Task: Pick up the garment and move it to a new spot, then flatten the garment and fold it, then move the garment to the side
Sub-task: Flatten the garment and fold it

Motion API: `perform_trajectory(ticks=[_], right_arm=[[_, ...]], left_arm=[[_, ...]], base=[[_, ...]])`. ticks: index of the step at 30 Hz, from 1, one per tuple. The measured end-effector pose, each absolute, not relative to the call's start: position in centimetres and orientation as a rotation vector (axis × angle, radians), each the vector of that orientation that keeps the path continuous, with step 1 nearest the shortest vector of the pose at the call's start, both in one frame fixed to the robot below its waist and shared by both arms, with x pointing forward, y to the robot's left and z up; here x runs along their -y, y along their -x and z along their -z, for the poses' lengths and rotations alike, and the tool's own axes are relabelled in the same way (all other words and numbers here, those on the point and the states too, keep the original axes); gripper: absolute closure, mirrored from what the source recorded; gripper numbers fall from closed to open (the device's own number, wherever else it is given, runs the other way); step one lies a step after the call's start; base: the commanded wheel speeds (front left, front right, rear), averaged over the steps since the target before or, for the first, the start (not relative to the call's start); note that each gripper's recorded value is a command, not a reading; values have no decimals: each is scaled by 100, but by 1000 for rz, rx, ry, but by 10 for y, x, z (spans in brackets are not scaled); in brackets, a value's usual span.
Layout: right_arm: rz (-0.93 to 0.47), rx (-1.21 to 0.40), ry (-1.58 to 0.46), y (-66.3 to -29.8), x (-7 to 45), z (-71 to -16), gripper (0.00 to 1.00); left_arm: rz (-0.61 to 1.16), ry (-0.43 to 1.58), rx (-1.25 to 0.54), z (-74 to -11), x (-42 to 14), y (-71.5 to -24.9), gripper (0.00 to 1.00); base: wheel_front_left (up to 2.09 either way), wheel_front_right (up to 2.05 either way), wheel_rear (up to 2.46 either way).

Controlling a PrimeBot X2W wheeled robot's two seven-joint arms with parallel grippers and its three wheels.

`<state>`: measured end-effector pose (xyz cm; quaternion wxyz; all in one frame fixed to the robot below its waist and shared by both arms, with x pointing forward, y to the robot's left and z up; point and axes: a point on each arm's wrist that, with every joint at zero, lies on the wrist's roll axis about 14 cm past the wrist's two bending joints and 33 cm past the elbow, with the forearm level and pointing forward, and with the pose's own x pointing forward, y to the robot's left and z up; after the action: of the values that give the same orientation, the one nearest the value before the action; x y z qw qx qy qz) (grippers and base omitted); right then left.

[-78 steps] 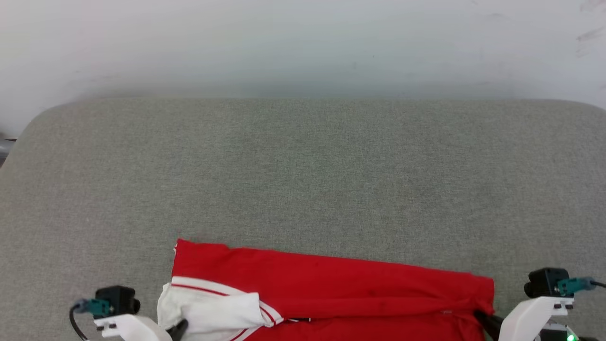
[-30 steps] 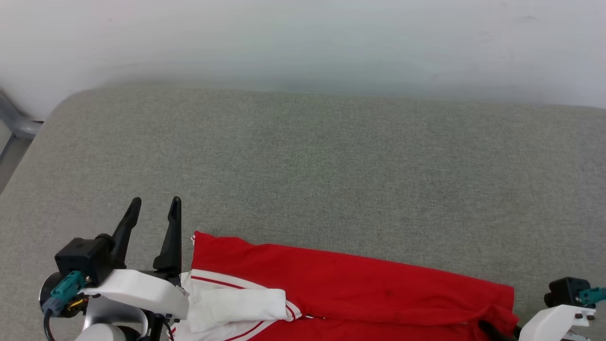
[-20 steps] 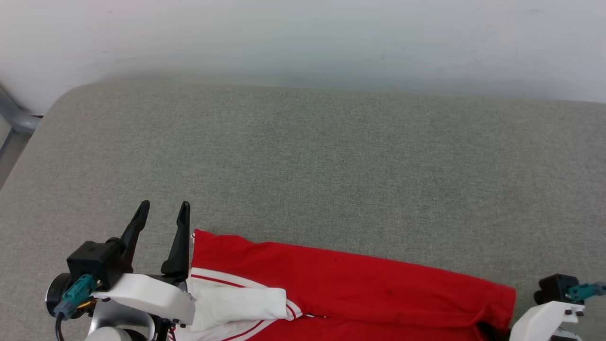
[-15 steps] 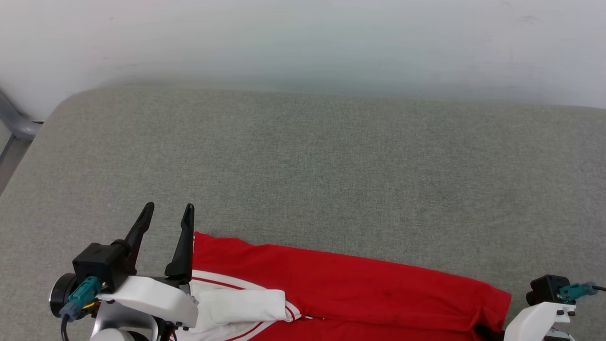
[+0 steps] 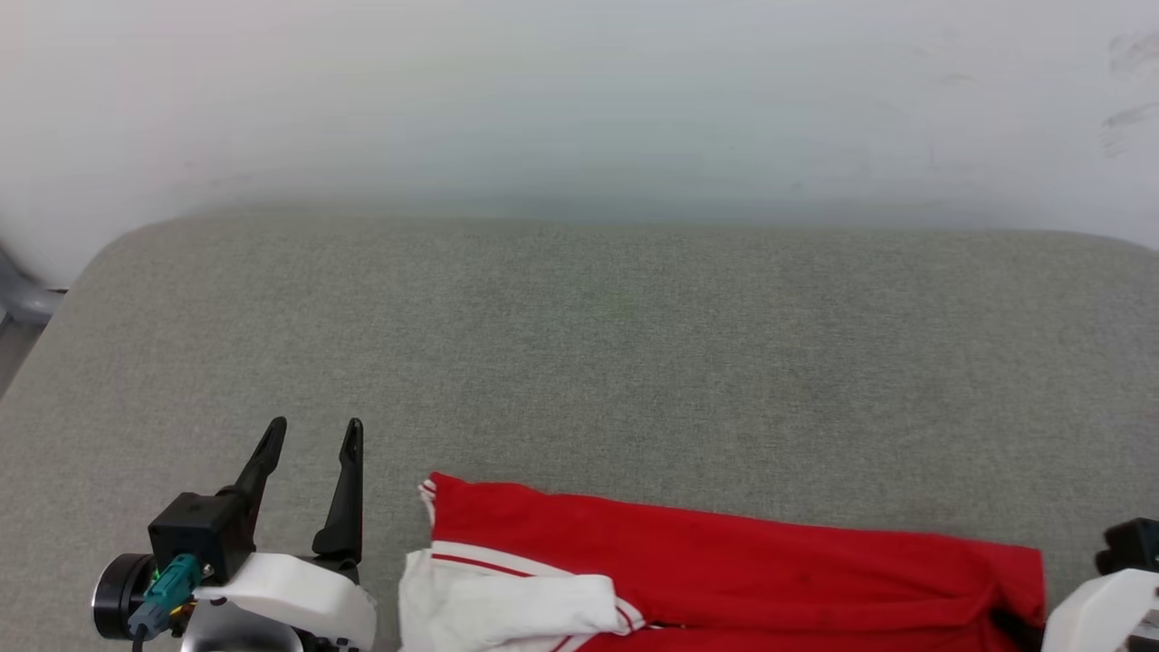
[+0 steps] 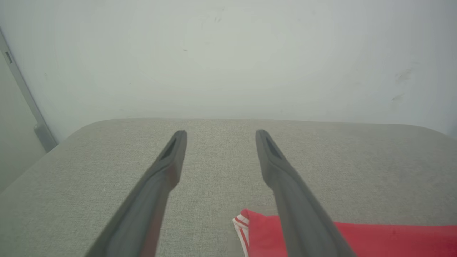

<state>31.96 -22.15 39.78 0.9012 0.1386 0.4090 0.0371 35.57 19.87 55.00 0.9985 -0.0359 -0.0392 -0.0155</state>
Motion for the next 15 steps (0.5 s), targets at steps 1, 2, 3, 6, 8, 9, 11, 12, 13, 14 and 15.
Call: perform_trajectory(ticks=[1,2,3,6,8,9,11,12,13,14,15], right_arm=[[-58,-838,-292,-319,228,-400,100],[-37,-831,-291,-318,235,-401,100],[-18,-825,-288,-317,243,-403,100],[32,-812,-292,-315,261,-409,100],[46,-818,-297,-313,266,-410,100],[49,-815,-307,-313,266,-411,100],[29,-813,-382,-313,256,-413,100],[8,-818,-425,-314,247,-413,100],[-15,-824,-469,-314,237,-413,100],[-51,-821,-532,-316,225,-416,100],[-93,-816,-594,-318,211,-421,100]], left_arm=[[32,71,81,-551,-198,-356,0],[35,72,84,-551,-197,-356,0],[38,72,86,-551,-196,-355,0],[40,72,79,-548,-194,-355,0],[42,73,77,-547,-193,-355,0],[42,73,76,-546,-193,-355,0],[42,76,75,-545,-193,-355,0],[42,79,72,-544,-192,-356,0],[41,81,70,-543,-192,-356,0],[40,83,67,-542,-191,-355,0],[40,84,64,-541,-191,-355,0]], base=[[0,0,0],[0,0,0],[0,0,0],[0,0,0],[0,0,0],[0,0,0],[0,0,0],[0,0,0],[0,0,0],[0,0,0],[0,0,0]])
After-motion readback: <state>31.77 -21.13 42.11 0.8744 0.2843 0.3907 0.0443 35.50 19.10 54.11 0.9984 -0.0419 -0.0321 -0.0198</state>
